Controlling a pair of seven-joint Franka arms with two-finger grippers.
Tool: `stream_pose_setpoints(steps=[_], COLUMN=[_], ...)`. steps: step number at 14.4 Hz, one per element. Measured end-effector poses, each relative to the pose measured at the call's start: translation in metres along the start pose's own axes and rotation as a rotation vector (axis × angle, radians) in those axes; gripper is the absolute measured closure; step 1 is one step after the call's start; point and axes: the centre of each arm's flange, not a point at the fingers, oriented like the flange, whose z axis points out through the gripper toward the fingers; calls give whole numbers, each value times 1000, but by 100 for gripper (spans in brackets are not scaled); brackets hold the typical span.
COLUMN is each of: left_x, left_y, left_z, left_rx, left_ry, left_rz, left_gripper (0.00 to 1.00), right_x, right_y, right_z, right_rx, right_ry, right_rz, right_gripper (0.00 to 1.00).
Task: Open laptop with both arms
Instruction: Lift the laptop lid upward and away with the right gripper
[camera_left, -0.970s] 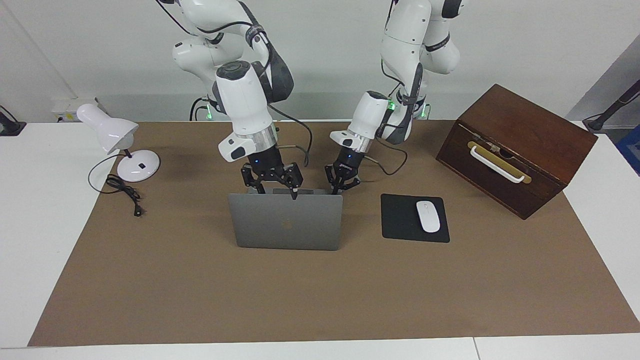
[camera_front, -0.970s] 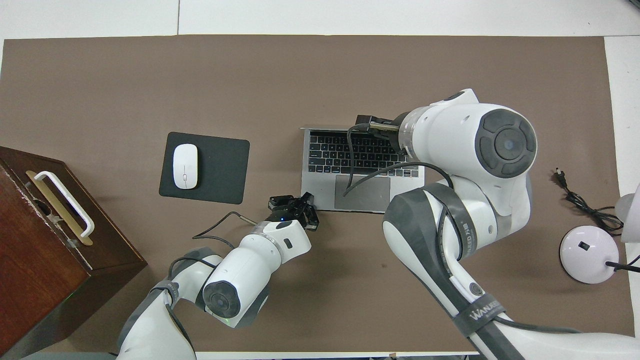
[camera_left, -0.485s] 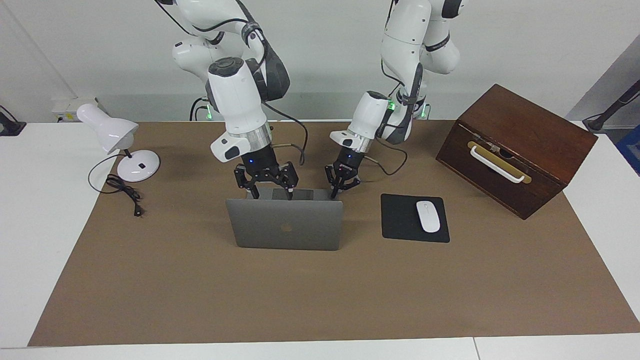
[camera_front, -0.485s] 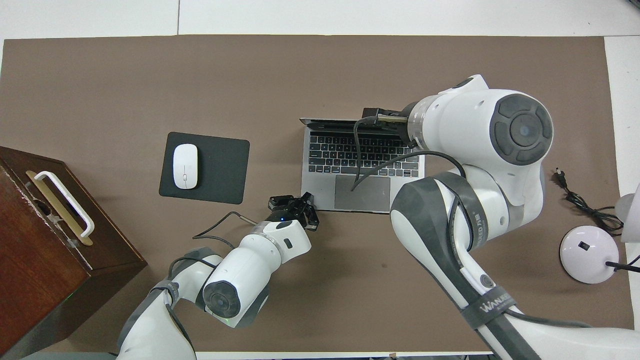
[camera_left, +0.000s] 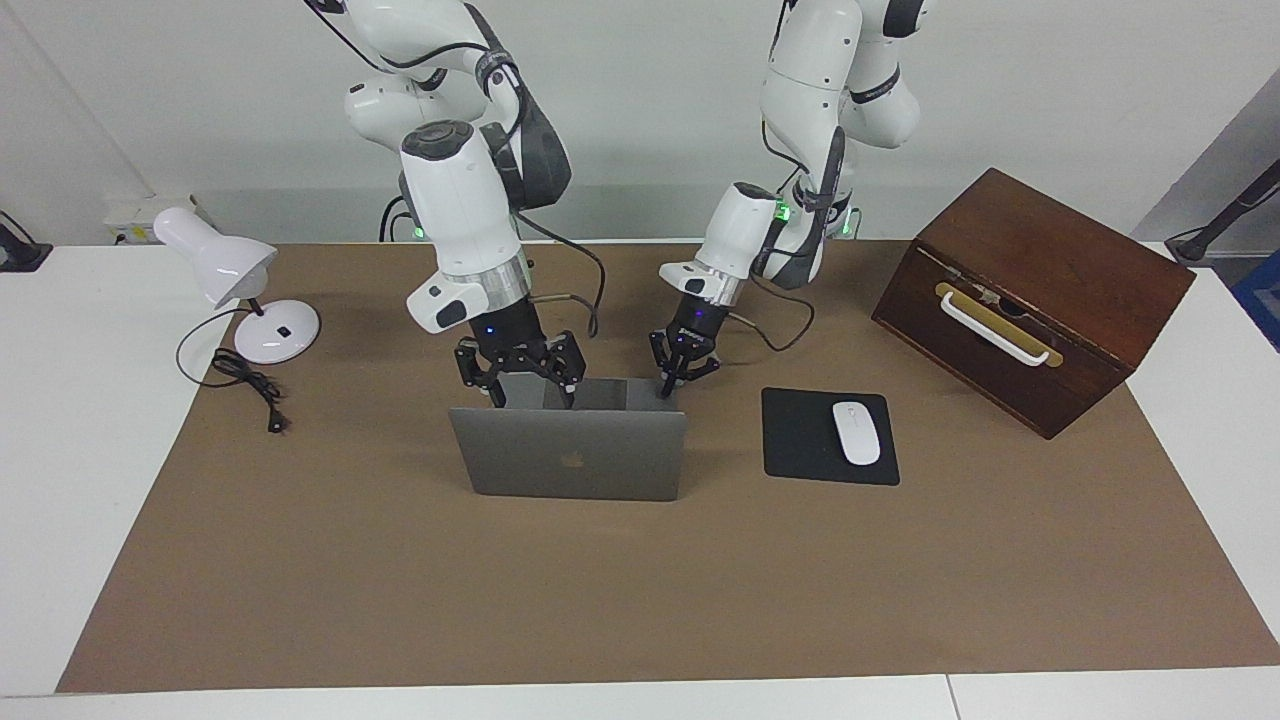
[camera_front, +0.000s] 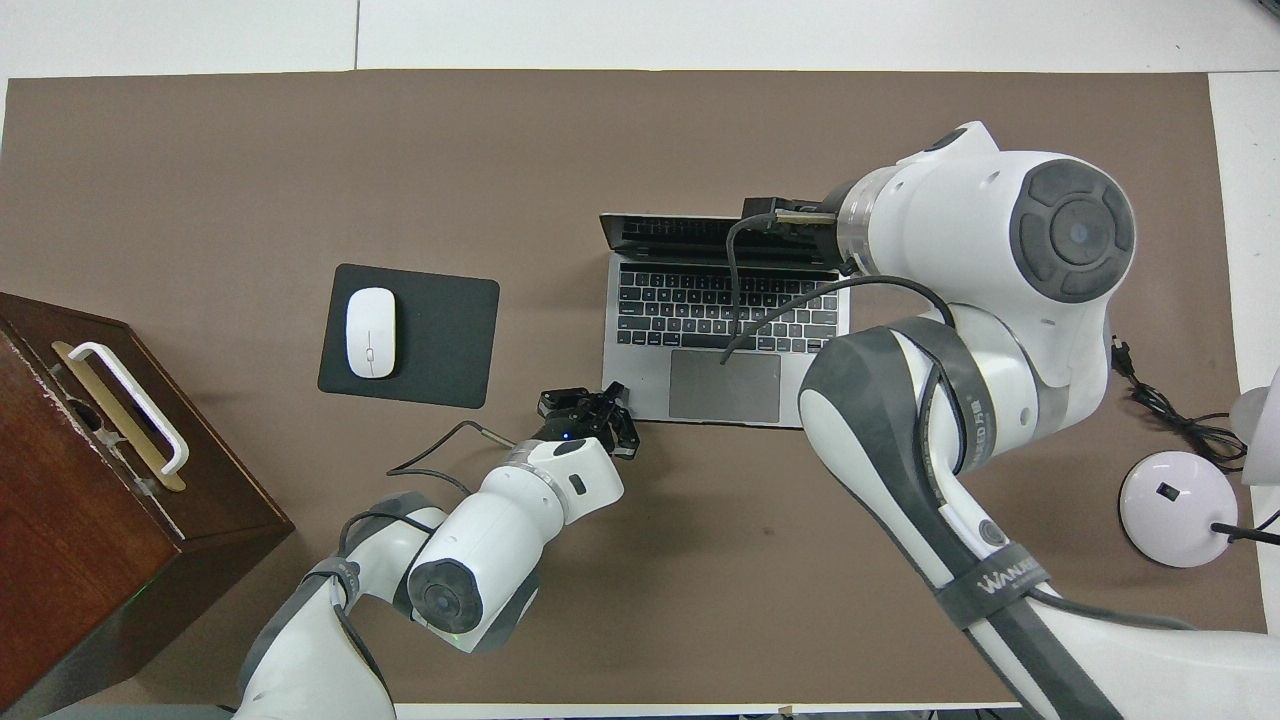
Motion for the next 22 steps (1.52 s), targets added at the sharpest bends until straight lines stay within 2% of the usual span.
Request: stream_pose_setpoints(steps=[13,22], left_x=[1,1], left_y=[0,0], left_z=[1,1], left_rx=[0,0], left_ry=[3,3], left_rz=[0,0], left_gripper=[99,99], right_x=[14,17], right_y=[21,51], right_z=[1,5], right_rx=[-13,-58], right_ry=[5,-82], right_rz=[-43,-119], right_gripper=[0,0])
